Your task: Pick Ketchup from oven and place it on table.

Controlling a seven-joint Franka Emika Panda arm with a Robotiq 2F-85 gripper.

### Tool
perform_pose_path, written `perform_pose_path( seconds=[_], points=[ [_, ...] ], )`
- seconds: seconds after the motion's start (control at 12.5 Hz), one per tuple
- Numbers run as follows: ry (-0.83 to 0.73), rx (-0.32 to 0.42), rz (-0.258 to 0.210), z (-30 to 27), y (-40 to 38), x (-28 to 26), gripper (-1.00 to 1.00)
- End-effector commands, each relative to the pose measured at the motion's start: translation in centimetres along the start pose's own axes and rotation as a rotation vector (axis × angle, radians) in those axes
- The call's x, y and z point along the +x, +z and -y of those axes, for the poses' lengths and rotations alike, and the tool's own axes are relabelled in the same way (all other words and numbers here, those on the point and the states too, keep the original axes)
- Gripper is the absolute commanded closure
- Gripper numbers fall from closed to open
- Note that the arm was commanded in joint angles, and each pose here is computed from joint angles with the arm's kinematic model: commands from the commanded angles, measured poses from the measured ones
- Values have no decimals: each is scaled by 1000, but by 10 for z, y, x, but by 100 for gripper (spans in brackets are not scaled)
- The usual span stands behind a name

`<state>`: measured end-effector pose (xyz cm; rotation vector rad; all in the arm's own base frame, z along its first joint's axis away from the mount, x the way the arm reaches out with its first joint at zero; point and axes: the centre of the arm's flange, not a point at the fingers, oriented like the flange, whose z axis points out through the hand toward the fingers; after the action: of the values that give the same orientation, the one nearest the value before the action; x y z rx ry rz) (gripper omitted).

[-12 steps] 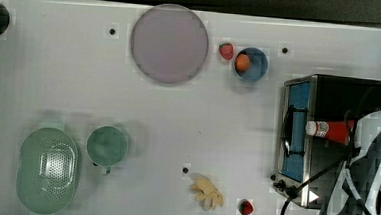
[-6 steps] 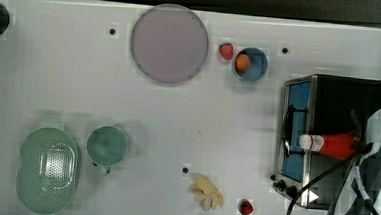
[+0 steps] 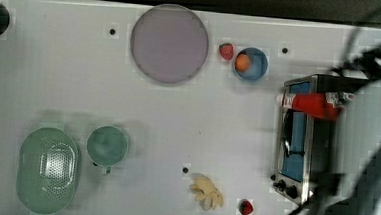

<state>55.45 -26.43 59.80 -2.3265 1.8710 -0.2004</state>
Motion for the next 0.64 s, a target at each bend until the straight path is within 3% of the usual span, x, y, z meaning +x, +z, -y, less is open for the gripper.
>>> perform_pose_path(
  seconds=[0.08,0.24,0.4,0.56,0.64],
  points=[
    [-209,-95,82,55,51,-90,-27],
    [-328,-106,128,83,68,-158,-27],
    [-397,-174,170,82,105,-202,-27],
    [-435,-250,145,64,158,-215,-27],
    [-442,-250,126,57,179,-215,-27]
  ],
)
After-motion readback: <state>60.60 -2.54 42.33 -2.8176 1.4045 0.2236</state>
